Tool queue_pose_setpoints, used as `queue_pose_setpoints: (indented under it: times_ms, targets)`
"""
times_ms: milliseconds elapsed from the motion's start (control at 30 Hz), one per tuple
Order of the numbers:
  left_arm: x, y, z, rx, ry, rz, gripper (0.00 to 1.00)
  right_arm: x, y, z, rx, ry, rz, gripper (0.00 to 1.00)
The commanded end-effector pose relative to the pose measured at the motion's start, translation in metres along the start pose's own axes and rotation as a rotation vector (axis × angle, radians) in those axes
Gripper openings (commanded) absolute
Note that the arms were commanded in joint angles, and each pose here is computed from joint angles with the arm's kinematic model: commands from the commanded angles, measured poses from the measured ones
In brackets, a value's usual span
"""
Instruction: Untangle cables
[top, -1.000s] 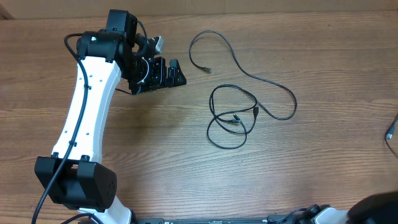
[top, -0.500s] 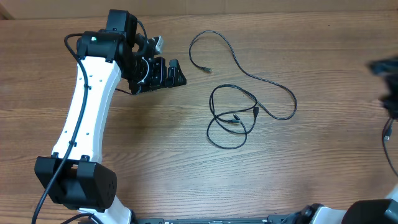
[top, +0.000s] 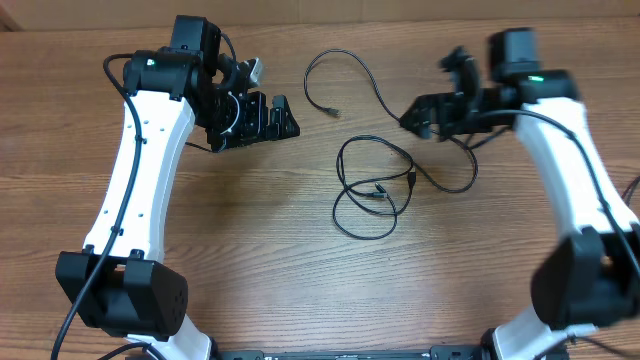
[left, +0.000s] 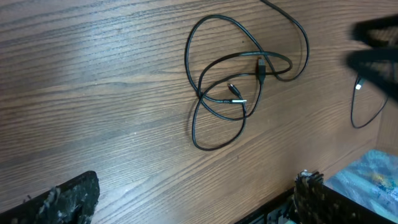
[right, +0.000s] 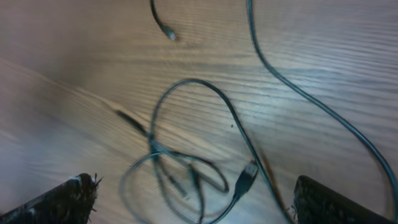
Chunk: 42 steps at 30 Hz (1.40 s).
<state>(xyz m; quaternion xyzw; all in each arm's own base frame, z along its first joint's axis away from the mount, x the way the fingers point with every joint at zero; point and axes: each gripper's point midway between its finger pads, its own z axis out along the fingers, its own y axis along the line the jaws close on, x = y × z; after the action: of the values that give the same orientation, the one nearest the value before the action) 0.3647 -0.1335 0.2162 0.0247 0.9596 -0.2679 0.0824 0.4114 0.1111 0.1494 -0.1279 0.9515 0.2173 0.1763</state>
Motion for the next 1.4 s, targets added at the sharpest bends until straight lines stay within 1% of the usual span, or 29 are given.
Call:
queue_pose_setpoints:
  times_ms: [0, 100, 133, 167, 200, 267, 300, 333, 400, 433, 567, 700, 800, 933, 1033, 1200, 1300, 1367]
  targets:
    - [-0.003, 0.003, 0.001, -0.006, -0.002, 0.001, 1.0, 0.01, -0.02, 0.031, 0.124, 0.087, -0.069, 1.0]
    - [-0.003, 0.003, 0.001, -0.006, -0.002, 0.001, 1.0, 0.027, -0.013, 0.057, 0.071, 0.175, -0.065, 0.99]
    - [-0.003, 0.003, 0.001, -0.006, -0.002, 0.001, 1.0, 0.034, -0.007, 0.064, 0.035, 0.205, -0.088, 0.98]
    - [-0.003, 0.003, 0.001, -0.006, -0.001, 0.001, 1.0, 0.04, -0.003, 0.071, 0.001, 0.234, -0.113, 0.95]
    - [-0.003, 0.003, 0.001, -0.006, -0.002, 0.001, 0.99, 0.047, 0.001, 0.078, -0.028, 0.262, -0.137, 0.9]
    - [-0.003, 0.003, 0.001, -0.006, -0.002, 0.001, 0.99, 0.055, 0.001, 0.089, -0.041, 0.298, -0.156, 0.84]
    - [-0.003, 0.003, 0.001, -0.006, -0.002, 0.001, 1.0, 0.057, -0.002, 0.093, -0.035, 0.308, -0.162, 0.76]
    - [-0.003, 0.003, 0.001, -0.006, -0.002, 0.001, 0.99, 0.058, -0.003, 0.095, -0.035, 0.311, -0.167, 0.61]
    - [-0.003, 0.003, 0.001, -0.006, -0.002, 0.001, 0.99, 0.057, -0.004, 0.097, -0.036, 0.307, -0.175, 0.21]
    - [-0.003, 0.003, 0.001, -0.006, -0.002, 0.001, 1.0, 0.055, -0.004, 0.098, -0.034, 0.302, -0.169, 0.04]
    - [-0.003, 0.003, 0.001, -0.006, -0.002, 0.001, 0.99, 0.042, 0.002, 0.083, -0.019, 0.281, -0.095, 0.04]
    - [-0.003, 0.003, 0.001, -0.006, -0.002, 0.001, 1.0, 0.008, 0.024, 0.043, -0.037, 0.209, -0.097, 0.04]
    - [-0.003, 0.003, 0.001, -0.006, -0.002, 0.001, 1.0, -0.028, 0.049, -0.002, -0.056, 0.094, -0.145, 0.04]
    - [-0.003, 0.003, 0.001, -0.006, -0.002, 0.001, 1.0, -0.073, 0.08, -0.073, -0.042, -0.112, -0.217, 0.04]
    - [-0.003, 0.003, 0.001, -0.006, -0.002, 0.001, 1.0, -0.095, 0.1, -0.124, -0.03, -0.258, -0.258, 0.04]
    - [-0.003, 0.003, 0.001, -0.006, -0.002, 0.001, 1.0, -0.113, 0.118, -0.202, 0.008, -0.46, -0.318, 0.04]
    - [-0.003, 0.003, 0.001, -0.006, -0.002, 0.001, 1.0, -0.12, 0.11, -0.238, 0.096, -0.558, -0.321, 0.04]
    - [-0.003, 0.003, 0.001, -0.006, -0.002, 0.001, 0.99, -0.125, 0.095, -0.258, 0.185, -0.61, -0.302, 0.04]
